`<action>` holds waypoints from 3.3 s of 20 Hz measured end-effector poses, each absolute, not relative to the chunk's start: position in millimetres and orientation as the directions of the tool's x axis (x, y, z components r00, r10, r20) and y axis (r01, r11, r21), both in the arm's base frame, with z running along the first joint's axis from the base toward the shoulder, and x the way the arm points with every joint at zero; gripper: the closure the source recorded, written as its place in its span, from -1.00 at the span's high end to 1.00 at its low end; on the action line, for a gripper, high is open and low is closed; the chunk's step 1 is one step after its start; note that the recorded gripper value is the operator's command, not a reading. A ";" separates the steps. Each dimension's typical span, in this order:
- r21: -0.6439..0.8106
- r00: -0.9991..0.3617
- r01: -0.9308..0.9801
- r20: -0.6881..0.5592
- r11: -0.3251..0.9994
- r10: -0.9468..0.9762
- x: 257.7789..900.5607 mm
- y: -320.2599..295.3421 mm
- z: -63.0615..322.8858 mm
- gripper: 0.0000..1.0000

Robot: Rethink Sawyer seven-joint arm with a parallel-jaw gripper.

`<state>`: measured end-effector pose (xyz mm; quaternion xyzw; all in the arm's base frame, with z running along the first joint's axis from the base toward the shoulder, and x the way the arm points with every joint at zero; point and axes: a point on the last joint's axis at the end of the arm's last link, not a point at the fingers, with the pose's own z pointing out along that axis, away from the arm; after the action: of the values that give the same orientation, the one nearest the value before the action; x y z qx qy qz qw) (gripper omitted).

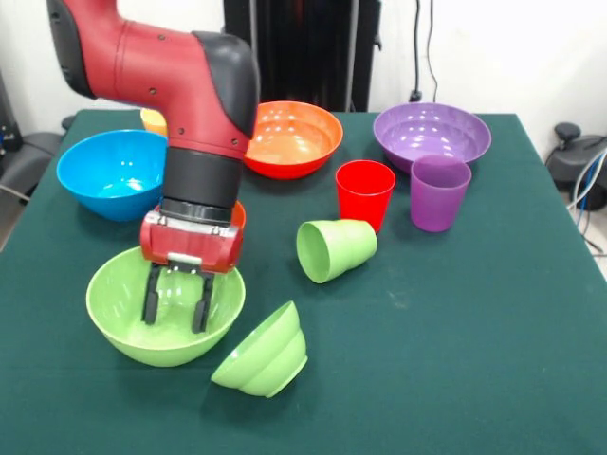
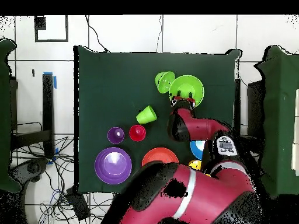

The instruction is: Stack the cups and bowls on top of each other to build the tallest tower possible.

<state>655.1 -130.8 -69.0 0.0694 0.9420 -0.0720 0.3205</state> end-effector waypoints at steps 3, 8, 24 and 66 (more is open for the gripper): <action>-0.098 -0.787 0.159 -0.614 0.982 0.066 651.9 -116.6 -59.2 1.00; -0.097 -0.797 0.143 -0.601 0.985 0.056 635.9 -97.5 -32.7 1.00; -0.114 -0.825 0.075 -0.566 0.991 -0.003 587.7 -36.8 25.7 1.00; -0.090 -0.841 0.126 -0.538 0.988 0.058 631.3 -14.2 9.3 1.00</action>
<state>631.3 -14.2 9.3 0.0481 0.9575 -0.0611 0.2779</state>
